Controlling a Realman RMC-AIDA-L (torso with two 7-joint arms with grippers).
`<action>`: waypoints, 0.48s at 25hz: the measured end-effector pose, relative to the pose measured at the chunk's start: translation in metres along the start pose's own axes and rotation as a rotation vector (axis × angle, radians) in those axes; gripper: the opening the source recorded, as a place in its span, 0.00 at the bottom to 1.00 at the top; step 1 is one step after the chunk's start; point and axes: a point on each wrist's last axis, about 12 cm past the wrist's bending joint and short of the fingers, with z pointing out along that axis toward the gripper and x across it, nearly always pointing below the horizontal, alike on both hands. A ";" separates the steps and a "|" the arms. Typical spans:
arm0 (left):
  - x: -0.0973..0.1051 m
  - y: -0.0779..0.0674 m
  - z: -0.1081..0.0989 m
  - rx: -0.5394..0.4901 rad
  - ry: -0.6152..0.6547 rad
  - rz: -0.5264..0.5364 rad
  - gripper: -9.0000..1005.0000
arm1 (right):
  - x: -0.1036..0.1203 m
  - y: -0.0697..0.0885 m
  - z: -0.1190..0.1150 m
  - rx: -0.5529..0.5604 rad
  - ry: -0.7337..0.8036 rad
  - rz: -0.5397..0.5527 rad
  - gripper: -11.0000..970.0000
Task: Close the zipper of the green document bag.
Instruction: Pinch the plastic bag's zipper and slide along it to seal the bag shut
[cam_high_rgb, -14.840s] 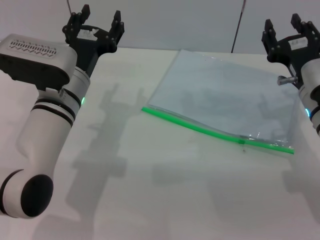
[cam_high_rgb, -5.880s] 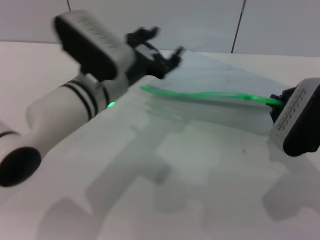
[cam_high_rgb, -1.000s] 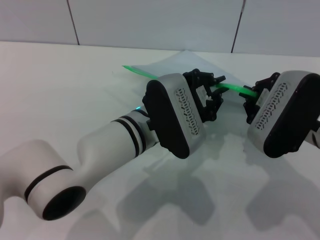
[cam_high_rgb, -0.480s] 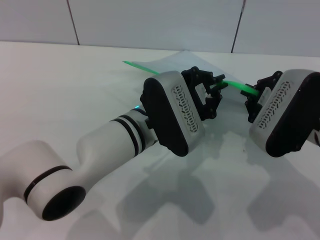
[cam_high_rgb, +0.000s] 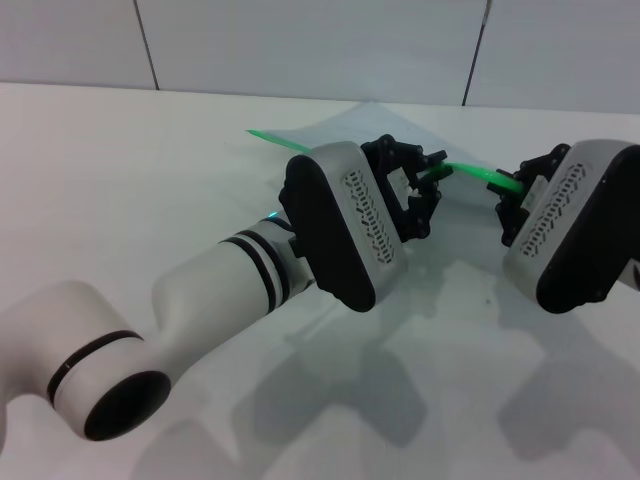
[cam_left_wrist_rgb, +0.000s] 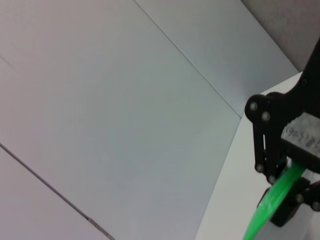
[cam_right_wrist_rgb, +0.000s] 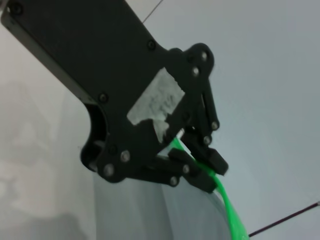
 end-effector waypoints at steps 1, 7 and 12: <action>0.001 0.000 0.000 0.000 0.003 -0.001 0.09 | 0.001 -0.001 0.000 0.002 0.002 0.002 0.06; 0.006 0.000 -0.002 -0.005 0.021 -0.014 0.10 | 0.005 -0.003 -0.002 0.014 0.013 0.014 0.06; 0.018 0.001 -0.006 -0.016 0.059 -0.037 0.09 | 0.011 -0.007 -0.005 0.029 0.027 0.030 0.06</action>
